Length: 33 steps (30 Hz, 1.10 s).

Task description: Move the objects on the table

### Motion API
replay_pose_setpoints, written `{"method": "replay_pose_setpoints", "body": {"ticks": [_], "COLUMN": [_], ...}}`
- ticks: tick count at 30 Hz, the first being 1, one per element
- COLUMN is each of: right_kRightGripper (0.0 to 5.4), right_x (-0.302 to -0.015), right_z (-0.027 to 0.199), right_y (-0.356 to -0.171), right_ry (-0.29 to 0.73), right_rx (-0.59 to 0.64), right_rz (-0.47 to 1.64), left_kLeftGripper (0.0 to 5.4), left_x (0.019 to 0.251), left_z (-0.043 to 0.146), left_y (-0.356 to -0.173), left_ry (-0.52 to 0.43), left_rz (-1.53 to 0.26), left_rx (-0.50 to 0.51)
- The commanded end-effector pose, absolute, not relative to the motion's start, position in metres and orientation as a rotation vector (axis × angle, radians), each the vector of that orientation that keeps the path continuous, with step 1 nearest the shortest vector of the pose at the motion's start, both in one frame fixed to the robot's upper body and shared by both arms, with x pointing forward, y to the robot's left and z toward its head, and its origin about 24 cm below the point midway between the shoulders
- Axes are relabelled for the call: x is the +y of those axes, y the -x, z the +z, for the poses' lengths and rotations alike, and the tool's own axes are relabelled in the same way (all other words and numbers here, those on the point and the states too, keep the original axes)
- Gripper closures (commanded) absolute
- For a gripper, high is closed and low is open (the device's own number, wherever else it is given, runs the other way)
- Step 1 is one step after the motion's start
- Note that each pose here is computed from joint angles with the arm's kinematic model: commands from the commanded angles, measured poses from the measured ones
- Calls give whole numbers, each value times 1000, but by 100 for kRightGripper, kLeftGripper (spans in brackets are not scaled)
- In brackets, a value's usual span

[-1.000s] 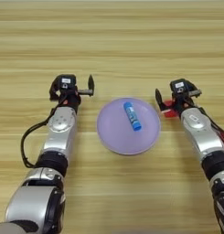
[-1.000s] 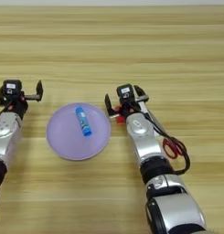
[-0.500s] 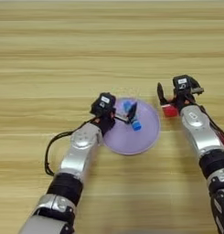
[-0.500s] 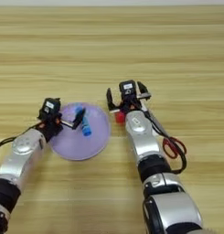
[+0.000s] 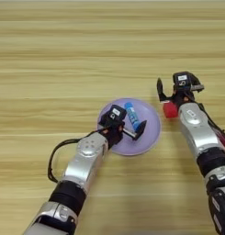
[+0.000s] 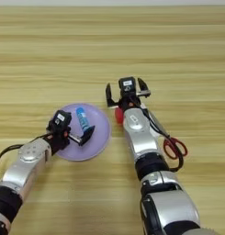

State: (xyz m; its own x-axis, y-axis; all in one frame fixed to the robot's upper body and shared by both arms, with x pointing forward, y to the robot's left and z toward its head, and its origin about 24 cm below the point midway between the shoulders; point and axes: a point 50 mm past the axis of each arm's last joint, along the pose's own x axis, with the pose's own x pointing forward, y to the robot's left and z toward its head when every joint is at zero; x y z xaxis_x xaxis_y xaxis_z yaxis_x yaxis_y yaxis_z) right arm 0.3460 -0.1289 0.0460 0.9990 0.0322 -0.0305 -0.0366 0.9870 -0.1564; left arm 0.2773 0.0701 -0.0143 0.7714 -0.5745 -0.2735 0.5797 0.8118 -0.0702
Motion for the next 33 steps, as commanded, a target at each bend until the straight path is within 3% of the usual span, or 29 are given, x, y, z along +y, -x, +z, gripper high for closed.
{"method": "replay_pose_setpoints", "body": {"ticks": [1,33], "right_kRightGripper": [4,4], "right_x": [-126,-121], "right_z": [49,49], "right_y": [-349,-349], "right_ry": [155,144], "right_rx": [20,23], "right_rz": [33,34], "left_kLeftGripper": [0,0], "left_x": [67,54], "left_z": [-19,-33], "left_y": [-283,-290], "left_ry": [-87,-127], "left_rz": [-637,-645], "left_rx": [318,374]}}
